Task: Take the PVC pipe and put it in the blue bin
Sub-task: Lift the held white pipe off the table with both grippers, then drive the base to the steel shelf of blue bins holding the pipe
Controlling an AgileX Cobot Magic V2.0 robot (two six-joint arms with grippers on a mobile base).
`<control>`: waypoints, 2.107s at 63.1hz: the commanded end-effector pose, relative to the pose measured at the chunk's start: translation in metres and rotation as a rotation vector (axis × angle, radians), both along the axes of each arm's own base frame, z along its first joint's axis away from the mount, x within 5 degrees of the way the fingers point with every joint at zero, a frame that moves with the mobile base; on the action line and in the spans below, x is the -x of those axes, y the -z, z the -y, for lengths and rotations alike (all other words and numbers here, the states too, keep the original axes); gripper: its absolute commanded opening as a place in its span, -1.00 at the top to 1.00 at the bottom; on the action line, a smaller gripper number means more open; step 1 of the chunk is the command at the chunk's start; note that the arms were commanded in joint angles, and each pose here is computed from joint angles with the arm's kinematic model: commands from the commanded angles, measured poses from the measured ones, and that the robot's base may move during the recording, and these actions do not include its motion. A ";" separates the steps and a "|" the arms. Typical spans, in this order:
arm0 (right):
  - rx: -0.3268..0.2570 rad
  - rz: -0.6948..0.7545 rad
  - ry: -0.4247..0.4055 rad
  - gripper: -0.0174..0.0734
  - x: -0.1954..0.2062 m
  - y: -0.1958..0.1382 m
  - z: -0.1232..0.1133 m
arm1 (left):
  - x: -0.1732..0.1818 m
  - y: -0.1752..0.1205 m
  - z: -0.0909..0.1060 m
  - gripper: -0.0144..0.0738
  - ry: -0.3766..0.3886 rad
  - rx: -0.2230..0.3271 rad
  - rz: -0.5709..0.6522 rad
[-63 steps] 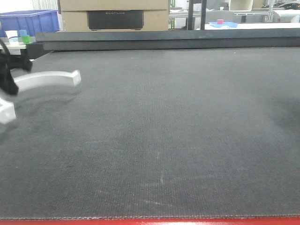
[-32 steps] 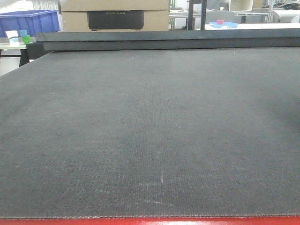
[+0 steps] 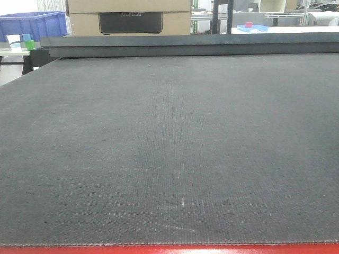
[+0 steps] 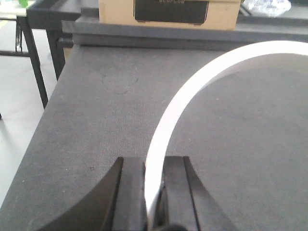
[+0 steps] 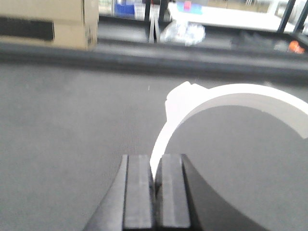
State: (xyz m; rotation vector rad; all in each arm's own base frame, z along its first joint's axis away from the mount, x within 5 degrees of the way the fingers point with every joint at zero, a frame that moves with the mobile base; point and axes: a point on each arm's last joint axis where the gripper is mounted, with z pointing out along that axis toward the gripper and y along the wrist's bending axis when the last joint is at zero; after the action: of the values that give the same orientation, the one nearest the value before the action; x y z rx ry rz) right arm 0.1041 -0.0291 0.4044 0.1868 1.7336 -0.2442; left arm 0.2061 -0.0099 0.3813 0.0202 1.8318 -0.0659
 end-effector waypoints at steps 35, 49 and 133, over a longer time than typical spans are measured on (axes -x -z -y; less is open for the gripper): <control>0.030 0.099 0.001 0.99 0.022 -0.012 -0.006 | 0.075 -0.025 -0.002 0.92 0.003 0.024 0.217; 0.030 0.099 0.001 0.99 0.022 -0.012 -0.006 | 0.076 -0.021 -0.002 0.92 0.007 0.024 0.171; 0.030 0.099 0.001 0.99 0.022 -0.012 -0.006 | 0.076 -0.025 -0.002 0.92 0.004 0.026 0.210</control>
State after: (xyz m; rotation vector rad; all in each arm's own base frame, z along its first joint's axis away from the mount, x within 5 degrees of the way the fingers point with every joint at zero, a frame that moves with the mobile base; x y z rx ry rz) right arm 0.0848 -0.0238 0.4110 0.1802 1.6677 -0.2507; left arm 0.1318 -0.0071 0.4025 0.0220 1.6598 -0.0705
